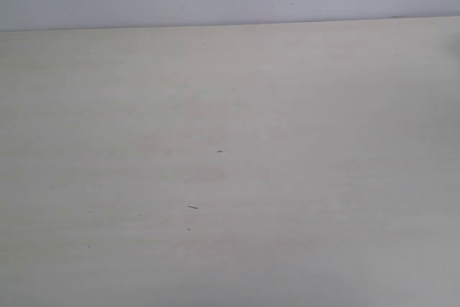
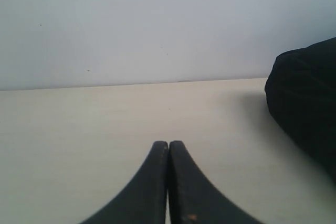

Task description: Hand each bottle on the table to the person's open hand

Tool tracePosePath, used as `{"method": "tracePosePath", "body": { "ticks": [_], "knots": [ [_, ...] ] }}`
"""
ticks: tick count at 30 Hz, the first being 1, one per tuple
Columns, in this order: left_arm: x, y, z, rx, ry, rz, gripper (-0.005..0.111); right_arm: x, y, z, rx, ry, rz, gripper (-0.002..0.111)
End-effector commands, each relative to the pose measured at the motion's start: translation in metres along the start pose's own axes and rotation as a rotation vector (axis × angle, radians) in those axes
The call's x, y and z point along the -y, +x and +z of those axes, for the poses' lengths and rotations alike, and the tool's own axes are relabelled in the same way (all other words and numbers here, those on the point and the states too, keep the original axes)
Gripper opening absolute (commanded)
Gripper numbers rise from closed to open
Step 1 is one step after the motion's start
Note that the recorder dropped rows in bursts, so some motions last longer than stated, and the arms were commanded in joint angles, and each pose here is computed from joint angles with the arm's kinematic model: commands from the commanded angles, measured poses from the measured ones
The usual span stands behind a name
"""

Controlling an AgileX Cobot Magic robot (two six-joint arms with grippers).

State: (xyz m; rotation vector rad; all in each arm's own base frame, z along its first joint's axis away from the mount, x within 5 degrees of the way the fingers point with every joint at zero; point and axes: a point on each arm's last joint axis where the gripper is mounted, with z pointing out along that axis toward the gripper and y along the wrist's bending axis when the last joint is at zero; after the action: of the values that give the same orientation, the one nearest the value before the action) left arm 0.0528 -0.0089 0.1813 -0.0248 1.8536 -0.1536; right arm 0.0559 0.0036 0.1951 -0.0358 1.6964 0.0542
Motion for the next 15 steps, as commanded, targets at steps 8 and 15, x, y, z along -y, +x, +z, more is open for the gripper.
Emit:
{"method": "tracePosePath", "body": {
  "ticks": [8,15],
  "knots": [
    [0.0003,0.0003,0.0000,0.009,0.008,-0.002,0.000,0.0000,0.0000,-0.0001,0.014,-0.001,-0.012,0.000],
    [0.0063,0.0011,-0.0008,-0.003,0.116,0.029,0.000,0.0000,0.0000,-0.0001,0.014,-0.001,-0.012,0.000]
  ]
}}
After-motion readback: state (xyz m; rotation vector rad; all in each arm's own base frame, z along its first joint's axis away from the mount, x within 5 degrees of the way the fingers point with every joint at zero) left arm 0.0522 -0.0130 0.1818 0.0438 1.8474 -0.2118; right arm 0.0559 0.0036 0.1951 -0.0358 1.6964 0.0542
